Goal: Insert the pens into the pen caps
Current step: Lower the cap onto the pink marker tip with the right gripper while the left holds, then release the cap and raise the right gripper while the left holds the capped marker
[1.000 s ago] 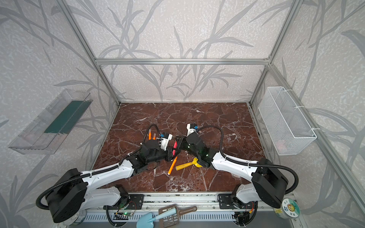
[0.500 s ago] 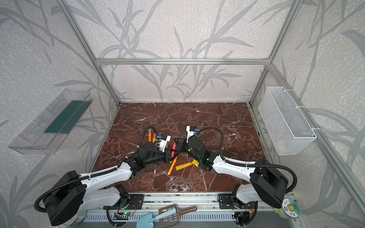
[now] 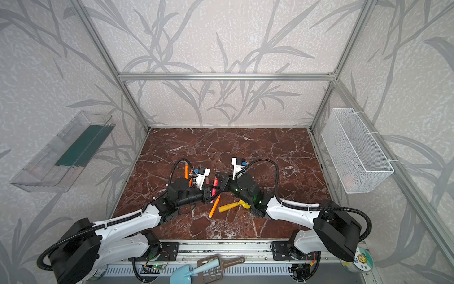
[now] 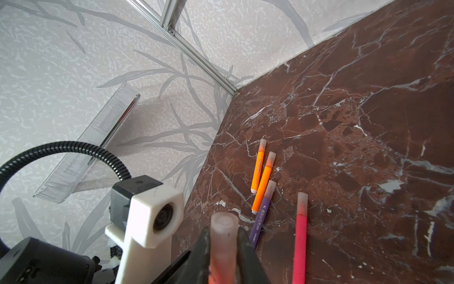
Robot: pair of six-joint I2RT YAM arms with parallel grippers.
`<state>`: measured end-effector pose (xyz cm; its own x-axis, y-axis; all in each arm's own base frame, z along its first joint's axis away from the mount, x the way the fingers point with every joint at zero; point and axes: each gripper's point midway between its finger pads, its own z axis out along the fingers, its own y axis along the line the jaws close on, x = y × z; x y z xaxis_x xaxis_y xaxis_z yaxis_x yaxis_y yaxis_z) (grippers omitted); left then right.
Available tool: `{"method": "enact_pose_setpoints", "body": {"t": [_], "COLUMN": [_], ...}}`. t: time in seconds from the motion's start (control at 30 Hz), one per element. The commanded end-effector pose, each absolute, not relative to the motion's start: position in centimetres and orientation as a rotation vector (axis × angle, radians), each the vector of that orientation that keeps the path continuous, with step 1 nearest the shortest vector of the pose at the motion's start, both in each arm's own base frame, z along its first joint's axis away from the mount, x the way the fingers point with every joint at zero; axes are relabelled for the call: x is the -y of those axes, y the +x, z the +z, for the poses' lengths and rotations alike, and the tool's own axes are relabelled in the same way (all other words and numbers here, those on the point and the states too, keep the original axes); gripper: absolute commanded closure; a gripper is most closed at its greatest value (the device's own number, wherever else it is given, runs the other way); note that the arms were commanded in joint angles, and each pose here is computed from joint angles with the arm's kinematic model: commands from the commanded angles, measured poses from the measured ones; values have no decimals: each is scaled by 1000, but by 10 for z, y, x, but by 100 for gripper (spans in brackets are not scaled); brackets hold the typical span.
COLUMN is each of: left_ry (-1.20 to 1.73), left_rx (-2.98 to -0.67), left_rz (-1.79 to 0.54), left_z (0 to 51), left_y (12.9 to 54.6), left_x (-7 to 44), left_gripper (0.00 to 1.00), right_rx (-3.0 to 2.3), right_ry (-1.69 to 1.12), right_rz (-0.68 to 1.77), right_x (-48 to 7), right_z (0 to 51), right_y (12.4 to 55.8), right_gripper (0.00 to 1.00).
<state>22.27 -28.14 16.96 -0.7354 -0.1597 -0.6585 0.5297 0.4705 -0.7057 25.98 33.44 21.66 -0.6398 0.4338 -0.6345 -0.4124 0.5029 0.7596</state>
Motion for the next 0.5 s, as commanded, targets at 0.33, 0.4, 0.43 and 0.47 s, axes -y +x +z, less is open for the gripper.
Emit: {"method": "enact_pose_setpoints", "body": {"t": [0.33,0.4,0.43,0.47], "left_ry": [315,333,341,346], "left_rx": [-1950,-1962,-1969,-1971], "left_rz": [-1270,-1255,-1245,-1236], "left_z": [188,186,185,185], "left_y": [230,230,229,230], "left_x": [277,277,277,277], "left_gripper": [100,100,100,100], "right_rx": [-1813,-1786,-1782,-1789], "right_ry": [-23,-27,-27,-23], "right_rz": [1184,1180,1174,1162], "right_x": [-310,-308,-308,-309], "right_z": [245,256,259,262], "right_y": [249,249,251,253], "right_gripper": [48,43,41,40]}}
